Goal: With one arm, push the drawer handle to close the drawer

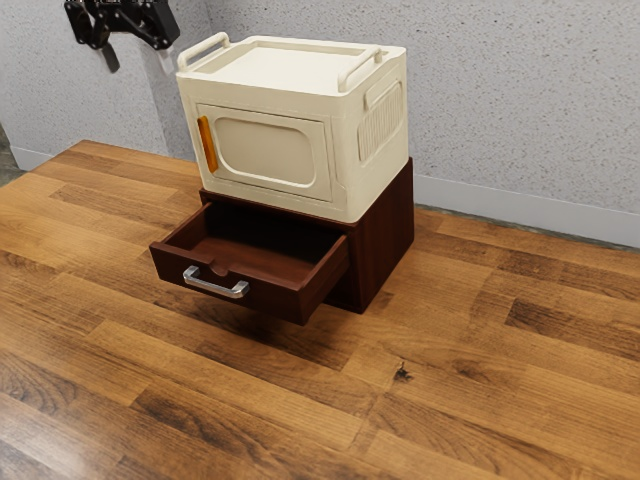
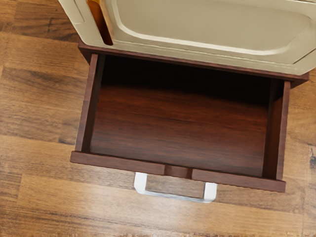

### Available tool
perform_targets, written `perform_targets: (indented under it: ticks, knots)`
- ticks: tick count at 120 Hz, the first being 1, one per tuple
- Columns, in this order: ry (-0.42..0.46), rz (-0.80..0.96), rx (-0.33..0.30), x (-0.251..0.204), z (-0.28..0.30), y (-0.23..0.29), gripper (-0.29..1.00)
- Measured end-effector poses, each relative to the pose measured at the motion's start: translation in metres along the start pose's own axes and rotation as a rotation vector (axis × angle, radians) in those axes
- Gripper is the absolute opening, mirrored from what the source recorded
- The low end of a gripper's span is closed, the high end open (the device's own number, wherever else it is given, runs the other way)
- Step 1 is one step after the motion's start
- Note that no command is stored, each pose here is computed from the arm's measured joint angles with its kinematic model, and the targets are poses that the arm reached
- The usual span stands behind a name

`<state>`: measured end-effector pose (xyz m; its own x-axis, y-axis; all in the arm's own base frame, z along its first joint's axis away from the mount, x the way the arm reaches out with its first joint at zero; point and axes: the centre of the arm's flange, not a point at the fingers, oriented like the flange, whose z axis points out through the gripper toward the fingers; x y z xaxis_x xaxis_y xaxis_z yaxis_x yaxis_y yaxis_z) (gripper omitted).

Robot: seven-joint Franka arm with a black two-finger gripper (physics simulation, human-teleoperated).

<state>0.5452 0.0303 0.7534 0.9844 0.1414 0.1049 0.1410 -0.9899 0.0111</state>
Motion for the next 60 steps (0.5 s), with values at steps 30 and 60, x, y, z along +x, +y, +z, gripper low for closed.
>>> perform_targets:
  ticks: [30,60]
  knots:
    - [-0.208,-0.056,0.156,-0.134,0.142,0.011,0.7]
    - [-0.156,0.009,0.066,-0.157,0.242,0.018,0.61]
